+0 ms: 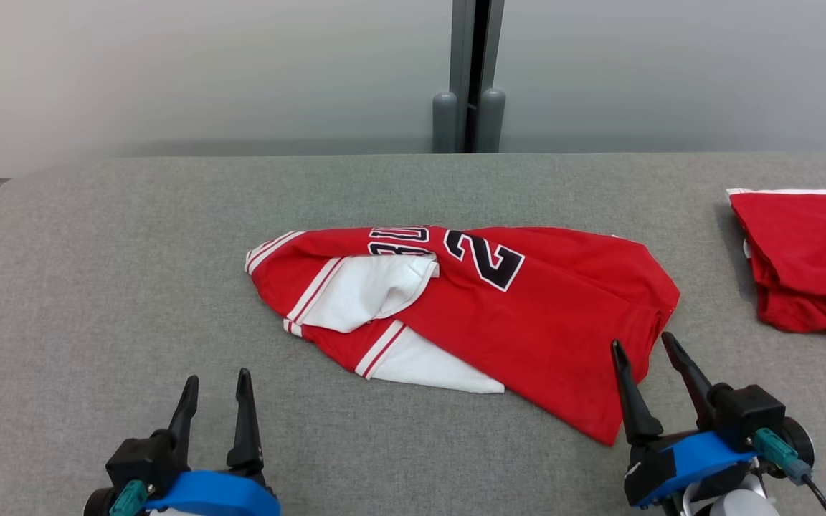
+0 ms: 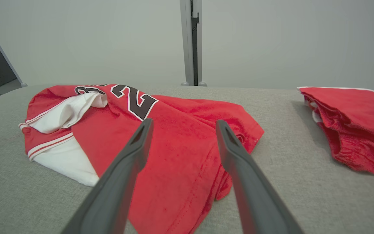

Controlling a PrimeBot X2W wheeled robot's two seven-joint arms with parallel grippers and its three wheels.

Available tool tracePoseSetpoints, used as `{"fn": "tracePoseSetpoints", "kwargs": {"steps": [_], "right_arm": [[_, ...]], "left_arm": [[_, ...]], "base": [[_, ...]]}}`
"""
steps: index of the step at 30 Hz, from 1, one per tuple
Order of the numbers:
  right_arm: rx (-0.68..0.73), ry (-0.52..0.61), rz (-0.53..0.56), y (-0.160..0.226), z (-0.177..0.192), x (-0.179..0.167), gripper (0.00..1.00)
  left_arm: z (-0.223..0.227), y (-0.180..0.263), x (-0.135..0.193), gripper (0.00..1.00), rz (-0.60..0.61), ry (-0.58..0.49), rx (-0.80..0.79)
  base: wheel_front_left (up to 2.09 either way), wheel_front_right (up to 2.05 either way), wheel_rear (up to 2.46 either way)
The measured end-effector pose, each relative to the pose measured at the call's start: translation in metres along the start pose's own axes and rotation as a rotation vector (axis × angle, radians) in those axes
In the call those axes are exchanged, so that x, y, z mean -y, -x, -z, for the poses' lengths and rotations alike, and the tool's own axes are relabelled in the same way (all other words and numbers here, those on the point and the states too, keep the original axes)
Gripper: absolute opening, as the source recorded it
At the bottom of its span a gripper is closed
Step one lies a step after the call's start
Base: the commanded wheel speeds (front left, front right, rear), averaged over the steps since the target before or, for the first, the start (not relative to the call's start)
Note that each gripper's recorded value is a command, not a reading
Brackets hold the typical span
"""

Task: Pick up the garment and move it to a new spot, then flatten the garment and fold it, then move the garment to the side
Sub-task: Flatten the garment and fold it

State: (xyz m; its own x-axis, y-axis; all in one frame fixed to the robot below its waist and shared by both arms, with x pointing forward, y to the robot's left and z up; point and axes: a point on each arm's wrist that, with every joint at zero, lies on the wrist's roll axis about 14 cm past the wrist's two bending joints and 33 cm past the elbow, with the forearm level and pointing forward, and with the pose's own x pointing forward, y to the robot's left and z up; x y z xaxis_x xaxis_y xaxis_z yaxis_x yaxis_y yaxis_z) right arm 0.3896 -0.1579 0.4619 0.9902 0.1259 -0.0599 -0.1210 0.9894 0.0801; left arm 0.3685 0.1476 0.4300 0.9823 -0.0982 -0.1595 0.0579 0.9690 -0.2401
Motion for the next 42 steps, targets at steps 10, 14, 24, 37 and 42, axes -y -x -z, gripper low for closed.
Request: {"fn": "tracePoseSetpoints", "kwargs": {"steps": [10,14,24,37,42], "right_arm": [[-0.008,0.006,0.037,-0.008,0.003,0.015,1.0],[-0.012,0.01,0.067,-0.009,0.004,0.026,1.0],[-0.038,0.009,0.13,-0.002,0.012,0.047,1.0],[-0.038,0.01,0.138,0.001,0.012,0.049,1.0],[-0.026,0.011,0.131,-0.001,0.008,0.047,1.0]], "left_arm": [[0.021,-0.045,0.055,1.0,0.195,-0.032,-0.109],[0.046,-0.059,0.07,1.0,0.238,0.003,-0.215],[0.073,-0.081,0.073,1.0,0.224,0.073,-0.32],[0.05,-0.105,0.086,0.0,0.247,0.158,-0.241],[0.023,-0.106,0.095,0.0,0.296,0.131,-0.149]], "base": [[0.0,0.0,0.0],[0.0,0.0,0.0],[0.0,0.0,0.0],[0.0,0.0,0.0],[0.0,0.0,0.0]]}}
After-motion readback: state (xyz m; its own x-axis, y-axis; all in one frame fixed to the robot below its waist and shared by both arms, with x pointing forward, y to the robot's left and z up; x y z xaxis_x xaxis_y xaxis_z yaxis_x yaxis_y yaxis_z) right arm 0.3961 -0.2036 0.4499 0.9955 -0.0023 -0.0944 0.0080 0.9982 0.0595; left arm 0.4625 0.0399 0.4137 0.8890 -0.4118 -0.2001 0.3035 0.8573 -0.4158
